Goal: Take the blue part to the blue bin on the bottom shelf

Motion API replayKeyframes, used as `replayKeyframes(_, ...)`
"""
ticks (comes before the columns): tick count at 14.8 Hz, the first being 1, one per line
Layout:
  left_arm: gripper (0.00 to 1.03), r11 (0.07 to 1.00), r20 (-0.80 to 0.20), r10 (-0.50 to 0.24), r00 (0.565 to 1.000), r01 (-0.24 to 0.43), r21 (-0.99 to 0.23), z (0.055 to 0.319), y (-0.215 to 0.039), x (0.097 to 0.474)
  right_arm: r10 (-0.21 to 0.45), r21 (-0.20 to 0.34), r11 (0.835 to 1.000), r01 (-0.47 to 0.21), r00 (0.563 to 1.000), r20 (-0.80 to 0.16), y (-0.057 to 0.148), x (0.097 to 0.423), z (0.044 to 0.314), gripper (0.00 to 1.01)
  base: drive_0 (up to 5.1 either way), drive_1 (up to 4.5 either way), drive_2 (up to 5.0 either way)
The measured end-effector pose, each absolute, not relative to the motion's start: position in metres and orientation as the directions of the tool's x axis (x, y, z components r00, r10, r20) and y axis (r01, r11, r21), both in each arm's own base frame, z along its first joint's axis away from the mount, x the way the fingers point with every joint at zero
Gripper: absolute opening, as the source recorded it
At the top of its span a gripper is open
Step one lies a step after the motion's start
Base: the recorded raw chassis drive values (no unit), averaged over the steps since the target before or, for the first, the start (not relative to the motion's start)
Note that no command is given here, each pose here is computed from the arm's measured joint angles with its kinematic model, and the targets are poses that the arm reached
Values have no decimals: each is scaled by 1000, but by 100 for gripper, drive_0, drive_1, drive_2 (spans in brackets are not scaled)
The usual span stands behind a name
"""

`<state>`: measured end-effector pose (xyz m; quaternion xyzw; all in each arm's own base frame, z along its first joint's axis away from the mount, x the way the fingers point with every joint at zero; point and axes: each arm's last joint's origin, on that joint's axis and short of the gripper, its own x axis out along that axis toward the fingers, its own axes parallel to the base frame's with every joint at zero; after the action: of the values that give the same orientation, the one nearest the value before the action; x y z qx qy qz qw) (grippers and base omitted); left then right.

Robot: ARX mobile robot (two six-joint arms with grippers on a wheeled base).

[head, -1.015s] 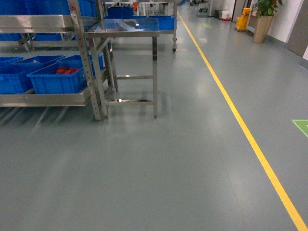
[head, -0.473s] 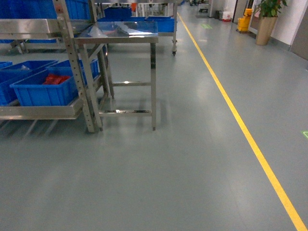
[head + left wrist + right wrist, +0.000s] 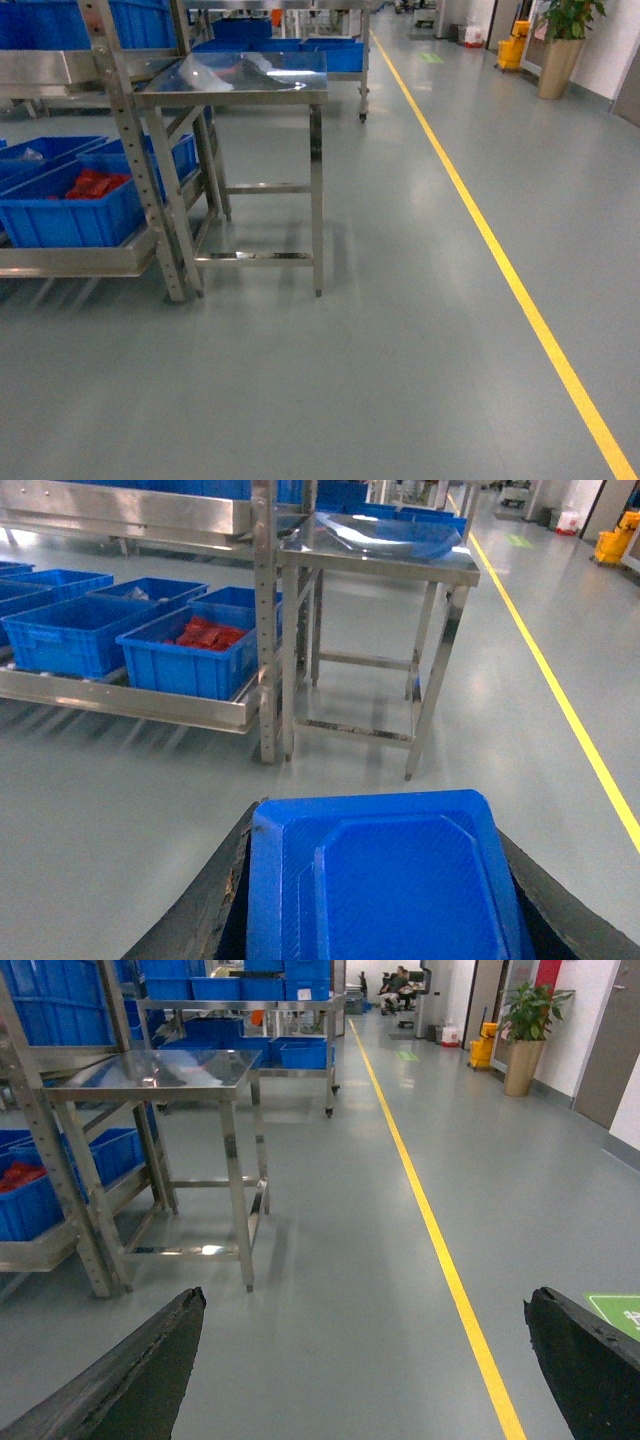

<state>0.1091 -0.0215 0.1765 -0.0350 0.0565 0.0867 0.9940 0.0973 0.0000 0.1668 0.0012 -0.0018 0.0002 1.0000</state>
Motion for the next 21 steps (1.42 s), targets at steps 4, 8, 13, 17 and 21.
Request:
replayKeyframes(4,44,983,-121,169,978,-177,-58,176,-21,109,0,2,1000,0,1000,0,0,97,166,98,-4,411,-419)
replayKeyframes(8,44,982,-119,169,978,-177,-59,176,-21,109,0,2,1000,0,1000,3,0,97,167,98,-5,410,-421)
replayKeyframes(13,44,983,-120,169,978,-177,-58,176,-21,109,0,2,1000,0,1000,6,0,97,167,98,-8,407,-423)
replayKeyframes(17,44,983,-119,169,978,-177,-59,176,-21,109,0,2,1000,0,1000,0,0,97,166,98,-6,409,-421)
replayKeyframes(21,44,983,-122,169,978,-177,-58,176,-21,109,0,2,1000,0,1000,-1,0,97,166,98,4,419,-411)
